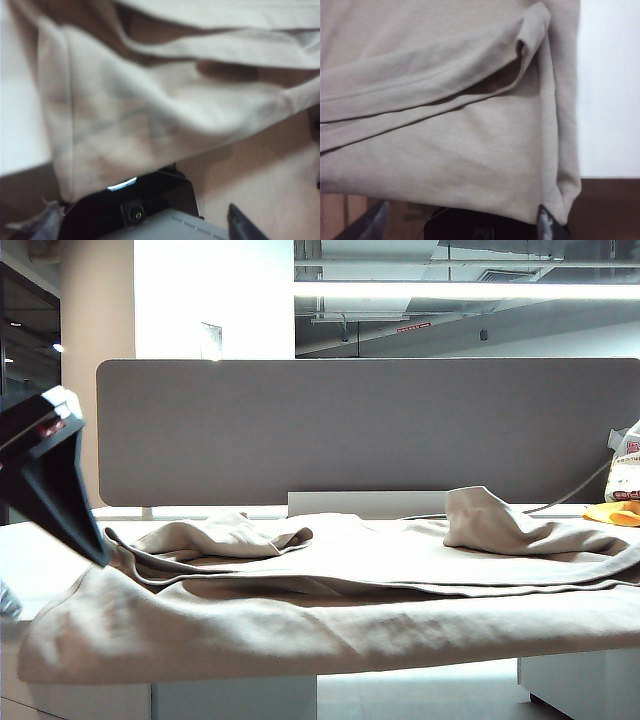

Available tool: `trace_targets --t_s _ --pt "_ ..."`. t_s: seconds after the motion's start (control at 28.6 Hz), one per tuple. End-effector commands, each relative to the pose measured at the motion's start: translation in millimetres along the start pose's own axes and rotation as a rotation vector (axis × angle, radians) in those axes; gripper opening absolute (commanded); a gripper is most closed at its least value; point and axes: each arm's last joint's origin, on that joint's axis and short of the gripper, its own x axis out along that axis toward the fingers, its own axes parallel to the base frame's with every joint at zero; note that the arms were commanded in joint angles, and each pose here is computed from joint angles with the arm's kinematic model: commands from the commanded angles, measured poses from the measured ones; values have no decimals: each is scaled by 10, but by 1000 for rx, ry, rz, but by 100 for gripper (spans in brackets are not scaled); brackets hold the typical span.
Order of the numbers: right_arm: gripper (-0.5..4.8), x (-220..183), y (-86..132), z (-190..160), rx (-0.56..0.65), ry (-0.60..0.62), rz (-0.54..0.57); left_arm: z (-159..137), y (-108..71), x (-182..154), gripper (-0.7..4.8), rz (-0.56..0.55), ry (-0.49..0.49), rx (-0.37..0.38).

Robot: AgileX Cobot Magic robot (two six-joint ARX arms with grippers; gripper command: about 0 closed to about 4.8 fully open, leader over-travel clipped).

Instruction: Fold the bottom side of the T-shirt horizontally towards the center, about one-third of the way, then fold the sleeve back towards the center, creating a straight line along the edge of the T-shirt, and finally fold the bottom of the T-shirt up towards the top, creating a neat rectangle.

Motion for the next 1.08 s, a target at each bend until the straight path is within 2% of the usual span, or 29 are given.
trace_targets --t_s 0.03,0.24,0.59,0.94,1.01,1.08 --pt "372 24 -29 -41 3 0 -35 -76 31 34 438 1 12 -9" --pt "371 116 -135 -175 22 7 -105 -101 52 65 438 -1 -15 -26" --pt "368 175 -196 -181 80 -29 -107 -35 52 64 435 37 -92 -42" --pt "366 351 -254 -173 123 30 -83 -32 110 198 425 46 -51 -61" --pt "332 370 -260 -175 126 38 -79 -37 124 226 393 50 -39 -66" --pt "277 380 -261 -170 125 38 -71 -38 133 247 345 51 -34 -68"
